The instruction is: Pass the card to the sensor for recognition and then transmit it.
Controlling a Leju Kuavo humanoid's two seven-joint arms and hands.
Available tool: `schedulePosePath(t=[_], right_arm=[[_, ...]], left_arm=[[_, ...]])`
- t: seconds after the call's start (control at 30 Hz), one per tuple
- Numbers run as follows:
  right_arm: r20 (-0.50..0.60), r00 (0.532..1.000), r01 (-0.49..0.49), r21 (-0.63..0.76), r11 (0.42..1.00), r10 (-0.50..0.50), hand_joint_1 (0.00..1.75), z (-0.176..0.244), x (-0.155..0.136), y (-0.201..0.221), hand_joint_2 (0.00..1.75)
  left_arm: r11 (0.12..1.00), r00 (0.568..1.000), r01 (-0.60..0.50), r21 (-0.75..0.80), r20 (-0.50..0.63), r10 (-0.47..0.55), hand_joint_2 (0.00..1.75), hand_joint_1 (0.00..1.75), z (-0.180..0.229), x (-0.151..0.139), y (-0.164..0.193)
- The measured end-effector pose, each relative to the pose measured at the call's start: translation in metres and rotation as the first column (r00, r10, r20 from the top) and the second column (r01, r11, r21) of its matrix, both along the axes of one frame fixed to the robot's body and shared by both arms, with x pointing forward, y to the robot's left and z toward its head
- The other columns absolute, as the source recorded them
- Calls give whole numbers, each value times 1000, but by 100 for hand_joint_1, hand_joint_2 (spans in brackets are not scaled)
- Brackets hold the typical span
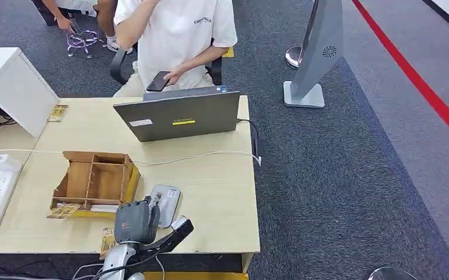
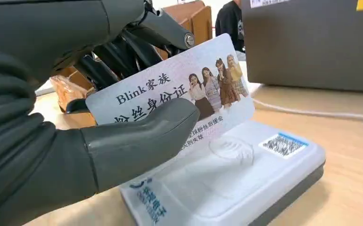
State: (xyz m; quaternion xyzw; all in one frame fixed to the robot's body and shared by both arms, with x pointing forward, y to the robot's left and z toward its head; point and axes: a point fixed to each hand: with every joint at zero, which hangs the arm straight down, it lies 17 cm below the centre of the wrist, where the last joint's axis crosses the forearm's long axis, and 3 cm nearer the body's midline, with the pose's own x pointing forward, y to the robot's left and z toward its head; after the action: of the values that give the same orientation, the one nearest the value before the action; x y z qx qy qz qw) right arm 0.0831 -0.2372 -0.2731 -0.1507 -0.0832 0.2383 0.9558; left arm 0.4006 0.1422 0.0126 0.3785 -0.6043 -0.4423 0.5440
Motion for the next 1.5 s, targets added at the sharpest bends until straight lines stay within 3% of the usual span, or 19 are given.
schedulePosePath(t=[0.83,1.13,1.33,1.5], right_arm=[[0,1000,0,0,1000,0,0,0,0,0,175],[0,1000,28,2,1000,-28,0,0,-1,-1,175],[5,1000,27,4,1000,-27,0,0,-1,0,175],[14,1000,15,9,1000,-15,0,0,1,1,175]], left_arm=[[999,1000,-5,-35,-30,4,175,175,-8,1,1],[993,984,52,-104,177,-33,175,175,106,28,4],[991,930,91,-97,363,-50,175,175,193,44,17],[993,888,89,-72,458,-46,175,175,238,52,27]])
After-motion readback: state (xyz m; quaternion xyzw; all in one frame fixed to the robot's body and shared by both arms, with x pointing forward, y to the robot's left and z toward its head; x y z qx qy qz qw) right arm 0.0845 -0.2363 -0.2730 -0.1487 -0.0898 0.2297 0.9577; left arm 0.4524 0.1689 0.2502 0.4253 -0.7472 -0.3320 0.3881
